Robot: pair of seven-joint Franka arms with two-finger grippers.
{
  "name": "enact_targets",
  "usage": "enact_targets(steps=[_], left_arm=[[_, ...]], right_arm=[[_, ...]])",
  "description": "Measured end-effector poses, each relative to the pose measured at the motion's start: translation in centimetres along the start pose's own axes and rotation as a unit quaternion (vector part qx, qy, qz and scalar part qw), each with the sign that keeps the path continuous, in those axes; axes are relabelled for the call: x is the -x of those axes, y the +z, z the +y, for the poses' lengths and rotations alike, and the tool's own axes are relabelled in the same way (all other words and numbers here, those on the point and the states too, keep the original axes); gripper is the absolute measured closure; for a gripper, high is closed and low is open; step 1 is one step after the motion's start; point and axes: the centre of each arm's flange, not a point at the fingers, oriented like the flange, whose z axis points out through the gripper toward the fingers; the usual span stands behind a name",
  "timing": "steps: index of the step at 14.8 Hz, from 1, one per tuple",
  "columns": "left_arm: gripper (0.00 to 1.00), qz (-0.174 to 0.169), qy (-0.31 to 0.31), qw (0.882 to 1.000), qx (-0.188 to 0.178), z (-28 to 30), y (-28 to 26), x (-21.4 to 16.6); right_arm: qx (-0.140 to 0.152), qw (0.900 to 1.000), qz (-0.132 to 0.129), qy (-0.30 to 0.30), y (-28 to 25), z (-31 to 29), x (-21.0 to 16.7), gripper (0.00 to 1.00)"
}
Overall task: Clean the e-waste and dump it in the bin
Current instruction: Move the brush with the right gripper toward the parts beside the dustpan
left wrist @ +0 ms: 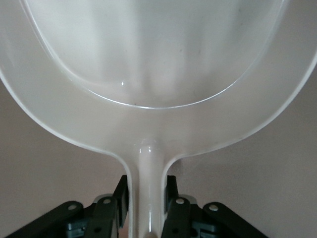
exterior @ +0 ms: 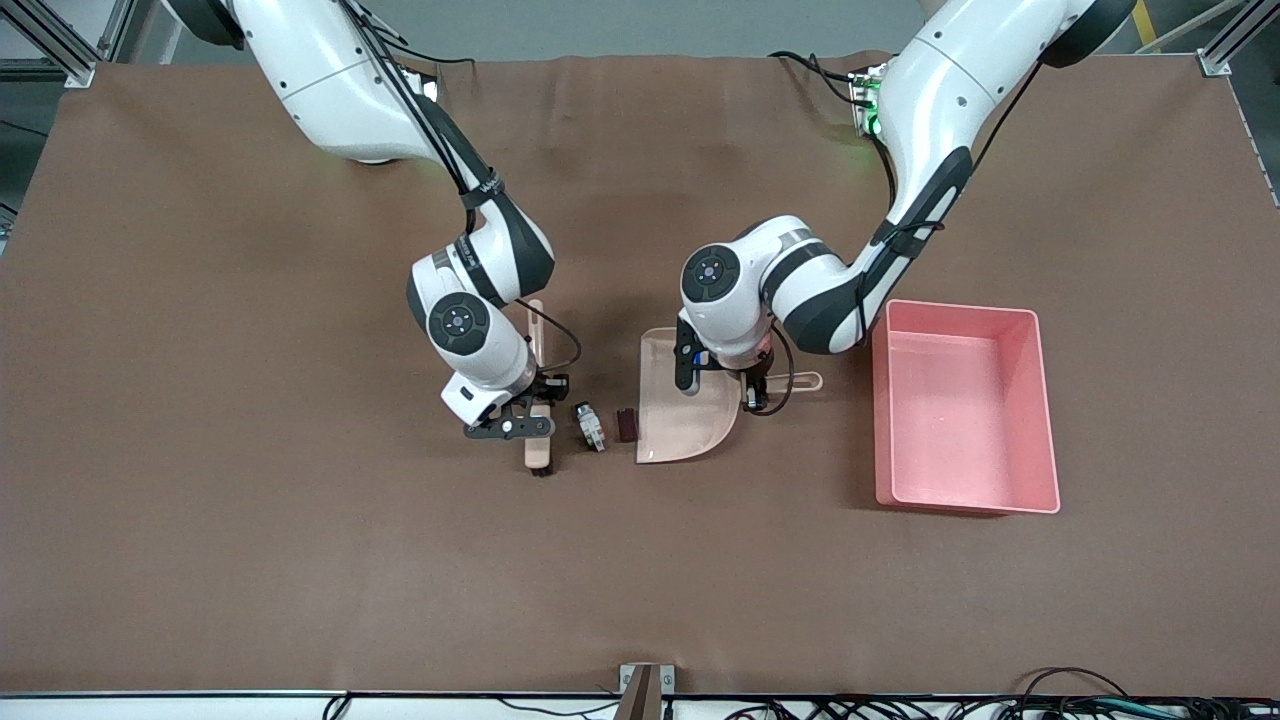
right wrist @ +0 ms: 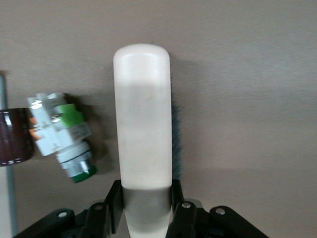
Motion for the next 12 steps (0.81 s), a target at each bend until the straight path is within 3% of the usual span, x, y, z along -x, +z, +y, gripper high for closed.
enact_targets(steps=[7,12], left_arm=[[0.67,0.008,-0.009,1.000,-0.003,-1.2,-0.2,-0.1],[0.67,0.007,-0.009,1.000,-0.002,-1.2,0.1,-0.2]], right_arm=[[-0.007,1.000,0.004,-0.018,0.7,-3.2,0.0,0.57],[-0.028,0.999,-0.003,-0.024,1.0,-6.0,1.0,0.57]])
